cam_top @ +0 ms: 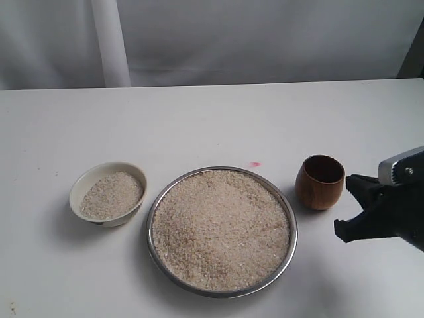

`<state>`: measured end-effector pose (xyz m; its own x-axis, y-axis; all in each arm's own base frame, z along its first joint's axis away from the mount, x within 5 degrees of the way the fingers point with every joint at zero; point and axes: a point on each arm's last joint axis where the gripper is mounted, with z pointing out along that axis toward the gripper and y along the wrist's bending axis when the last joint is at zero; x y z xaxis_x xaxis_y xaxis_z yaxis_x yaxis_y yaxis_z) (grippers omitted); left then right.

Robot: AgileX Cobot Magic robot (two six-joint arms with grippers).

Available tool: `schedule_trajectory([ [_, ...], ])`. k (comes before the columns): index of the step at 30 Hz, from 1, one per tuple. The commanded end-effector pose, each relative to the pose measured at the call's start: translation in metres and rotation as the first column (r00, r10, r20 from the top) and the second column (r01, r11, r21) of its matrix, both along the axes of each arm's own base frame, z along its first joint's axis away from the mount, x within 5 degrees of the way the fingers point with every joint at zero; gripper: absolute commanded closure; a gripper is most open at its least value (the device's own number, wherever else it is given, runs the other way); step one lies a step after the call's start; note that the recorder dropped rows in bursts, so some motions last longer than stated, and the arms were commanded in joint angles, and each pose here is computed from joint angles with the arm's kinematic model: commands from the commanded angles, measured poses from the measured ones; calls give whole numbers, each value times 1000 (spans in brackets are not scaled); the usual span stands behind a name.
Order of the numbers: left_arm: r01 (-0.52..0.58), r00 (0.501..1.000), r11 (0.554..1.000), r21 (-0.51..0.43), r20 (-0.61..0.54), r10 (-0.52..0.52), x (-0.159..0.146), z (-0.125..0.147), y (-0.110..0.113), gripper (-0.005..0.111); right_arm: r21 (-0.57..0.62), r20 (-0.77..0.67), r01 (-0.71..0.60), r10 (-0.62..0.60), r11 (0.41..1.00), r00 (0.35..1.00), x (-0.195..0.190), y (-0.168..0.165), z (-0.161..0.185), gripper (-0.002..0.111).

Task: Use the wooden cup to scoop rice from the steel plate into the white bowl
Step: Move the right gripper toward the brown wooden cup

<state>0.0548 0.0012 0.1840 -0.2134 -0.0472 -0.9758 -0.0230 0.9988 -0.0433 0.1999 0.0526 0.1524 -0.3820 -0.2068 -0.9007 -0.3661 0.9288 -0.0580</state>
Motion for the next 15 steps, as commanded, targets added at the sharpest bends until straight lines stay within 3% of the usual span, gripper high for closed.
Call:
schedule_trajectory([
  [1, 4, 1000, 1000, -7, 19, -4, 0, 3, 0, 107, -38, -30, -6, 5, 999, 1000, -1, -1, -19, 108],
  [15, 4, 1000, 1000, -7, 19, -4, 0, 3, 0, 107, -26, -133, -17, 13, 1000, 991, 0, 1, -61, 108],
])
